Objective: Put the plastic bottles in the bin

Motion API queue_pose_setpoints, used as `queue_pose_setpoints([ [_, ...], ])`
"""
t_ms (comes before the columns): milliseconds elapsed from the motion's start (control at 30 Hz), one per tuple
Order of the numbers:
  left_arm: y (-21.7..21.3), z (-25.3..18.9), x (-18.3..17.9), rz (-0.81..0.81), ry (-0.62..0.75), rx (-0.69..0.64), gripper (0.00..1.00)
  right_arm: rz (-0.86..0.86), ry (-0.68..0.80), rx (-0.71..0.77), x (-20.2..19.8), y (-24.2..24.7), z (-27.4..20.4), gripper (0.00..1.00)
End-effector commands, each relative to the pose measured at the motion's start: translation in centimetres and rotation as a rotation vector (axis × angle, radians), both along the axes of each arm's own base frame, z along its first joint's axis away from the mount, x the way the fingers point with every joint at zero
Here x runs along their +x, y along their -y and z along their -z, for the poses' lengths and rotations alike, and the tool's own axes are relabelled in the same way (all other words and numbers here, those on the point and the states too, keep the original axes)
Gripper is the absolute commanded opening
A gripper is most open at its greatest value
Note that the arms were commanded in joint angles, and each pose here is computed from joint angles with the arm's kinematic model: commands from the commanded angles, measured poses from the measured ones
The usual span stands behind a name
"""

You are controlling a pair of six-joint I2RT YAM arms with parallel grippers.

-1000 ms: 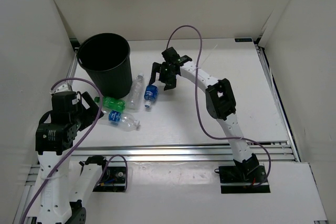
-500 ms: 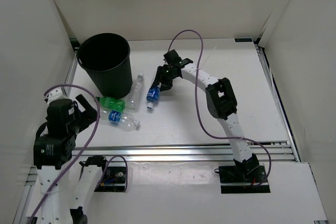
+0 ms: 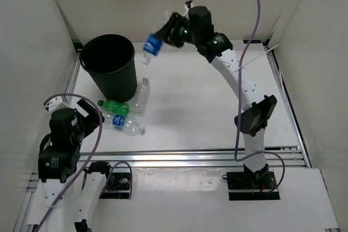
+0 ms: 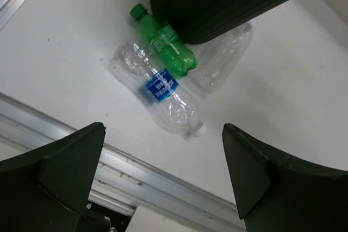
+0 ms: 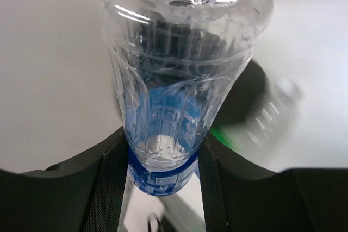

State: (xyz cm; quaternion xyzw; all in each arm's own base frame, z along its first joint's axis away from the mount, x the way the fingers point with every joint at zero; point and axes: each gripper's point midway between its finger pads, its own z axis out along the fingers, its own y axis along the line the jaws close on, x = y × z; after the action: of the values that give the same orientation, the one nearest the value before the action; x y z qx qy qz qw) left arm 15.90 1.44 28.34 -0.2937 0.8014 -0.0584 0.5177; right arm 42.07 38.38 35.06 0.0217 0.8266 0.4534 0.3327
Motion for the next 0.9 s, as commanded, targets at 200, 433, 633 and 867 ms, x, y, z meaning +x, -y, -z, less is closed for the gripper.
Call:
queue_pose_setpoints([
  [200, 2.1, 1.0, 0.6, 0.097, -0.165, -0.061, 1.00, 0.052, 0.686, 0.194, 0.4, -11.4, -11.7, 0.25],
  [433, 2.7, 0.7, -1.6, 0.106, -0.232, -0.100, 1.00, 0.120, 0.939, 0.164, 0.3, -15.2, -11.3, 0.26],
  [633, 2.4, 1.4, -3.1, 0.102, -0.253, -0.085, 1.00, 0.047, 0.967, 0.101, -0.7, -16.7, -9.7, 1.00],
  [867, 1.8, 0.2, -0.2, 0.044, -0.190, -0.096, 1.00, 0.292, 0.920, 0.110, -2.0, -3.9, -21.4, 1.00],
])
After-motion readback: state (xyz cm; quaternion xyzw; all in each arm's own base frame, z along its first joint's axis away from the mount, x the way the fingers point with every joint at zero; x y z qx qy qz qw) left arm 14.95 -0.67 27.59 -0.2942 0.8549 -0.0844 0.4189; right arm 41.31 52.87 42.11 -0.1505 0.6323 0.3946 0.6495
